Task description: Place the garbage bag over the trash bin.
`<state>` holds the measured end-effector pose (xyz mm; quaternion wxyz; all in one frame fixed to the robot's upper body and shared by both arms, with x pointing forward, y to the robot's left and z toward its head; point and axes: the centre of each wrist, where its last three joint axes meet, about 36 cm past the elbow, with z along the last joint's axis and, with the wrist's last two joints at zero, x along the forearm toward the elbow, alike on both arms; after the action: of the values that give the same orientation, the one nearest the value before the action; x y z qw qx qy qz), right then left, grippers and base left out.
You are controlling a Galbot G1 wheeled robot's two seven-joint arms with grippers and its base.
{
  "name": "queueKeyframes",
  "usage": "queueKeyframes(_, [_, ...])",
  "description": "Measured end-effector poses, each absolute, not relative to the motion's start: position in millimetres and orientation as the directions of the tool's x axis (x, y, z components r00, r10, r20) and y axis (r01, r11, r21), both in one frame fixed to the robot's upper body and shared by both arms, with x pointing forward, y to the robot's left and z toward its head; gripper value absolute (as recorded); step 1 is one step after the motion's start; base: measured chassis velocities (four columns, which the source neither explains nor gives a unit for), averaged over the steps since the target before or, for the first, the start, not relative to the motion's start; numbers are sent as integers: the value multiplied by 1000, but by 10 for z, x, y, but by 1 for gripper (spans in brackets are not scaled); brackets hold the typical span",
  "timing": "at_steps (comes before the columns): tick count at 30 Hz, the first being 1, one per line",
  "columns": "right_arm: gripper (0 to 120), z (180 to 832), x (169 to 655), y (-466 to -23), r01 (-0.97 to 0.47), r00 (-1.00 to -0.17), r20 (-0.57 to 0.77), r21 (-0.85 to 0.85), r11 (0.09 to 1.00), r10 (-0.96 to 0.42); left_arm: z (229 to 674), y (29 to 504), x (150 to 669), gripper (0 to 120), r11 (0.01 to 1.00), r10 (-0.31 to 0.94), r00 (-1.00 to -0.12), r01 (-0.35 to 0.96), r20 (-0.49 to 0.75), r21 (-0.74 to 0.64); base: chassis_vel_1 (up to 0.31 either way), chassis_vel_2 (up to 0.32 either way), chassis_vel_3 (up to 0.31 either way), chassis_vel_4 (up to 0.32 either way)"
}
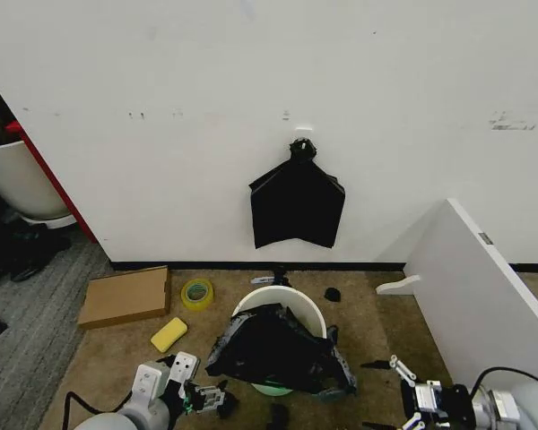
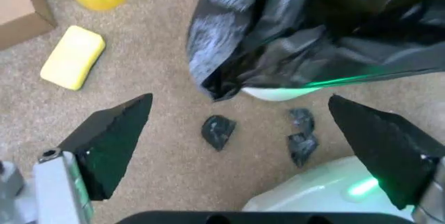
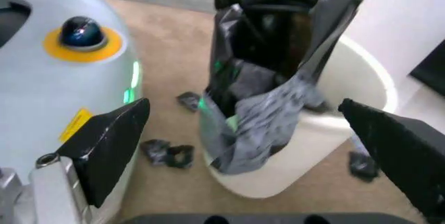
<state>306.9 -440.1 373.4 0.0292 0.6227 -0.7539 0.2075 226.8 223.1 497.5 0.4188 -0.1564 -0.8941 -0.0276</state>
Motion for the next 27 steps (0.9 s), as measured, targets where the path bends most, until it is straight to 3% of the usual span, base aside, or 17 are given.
queueKeyframes(2, [100,3826,3105,-4327,-938,-248,256,-305,165,-934,5071,2189,2251,100,949,274,-612,295,742,-107,0,0,0,0])
queueKeyframes(4, [100,3915,3144,-4189,-920,-301,189,-316,232,-935,5105,2173,2274,100,954,275,-623,274,732,-124,0,0,0,0])
queueKeyframes(5, [100,3979,3159,-4020,-894,-378,127,-308,326,-917,5123,2163,2294,100,957,272,-640,258,718,-132,0,0,0,0])
queueKeyframes(6, [100,3979,3159,-4020,-894,-378,127,-308,326,-917,5123,2163,2294,100,957,272,-640,258,718,-132,0,0,0,0])
queueKeyframes(9, [100,4146,3182,-3446,-786,-612,70,-166,596,-788,5140,2129,2319,100,966,256,-751,214,609,-142,0,0,0,0])
queueKeyframes(12, [100,4219,3319,-2946,-633,-767,133,-1,774,-628,5090,2098,2325,100,976,217,-842,172,494,-135,0,0,0,0])
queueKeyframes(14, [100,4228,3385,-2864,-608,-781,165,19,794,-602,5057,2096,2339,100,978,202,-858,153,472,-139,0,0,0,0])
queueKeyframes(16, [100,4307,4042,-2609,-537,-775,367,46,842,-514,4951,2088,2385,100,982,145,-889,75,434,-174,0,0,0,0])
queueKeyframes(18, [100,4314,4332,-2578,-532,-730,481,47,846,-486,4906,2112,2380,100,986,113,-900,49,422,-158,0,0,0,0])
queueKeyframes(20, [100,4303,4436,-2585,-544,-700,522,51,837,-487,4893,2129,2382,100,988,99,-905,40,413,-150,0,0,0,0])
queueKeyframes(24, [100,4180,4749,-2553,-652,-549,622,99,751,-559,4909,2190,2441,100,990,45,-930,-8,365,-143,0,0,0,0])
queueKeyframes(27, [100,4116,4791,-2451,-667,-525,627,116,736,-575,4913,2181,2450,100,987,33,-933,-25,357,-157,0,0,0,0])
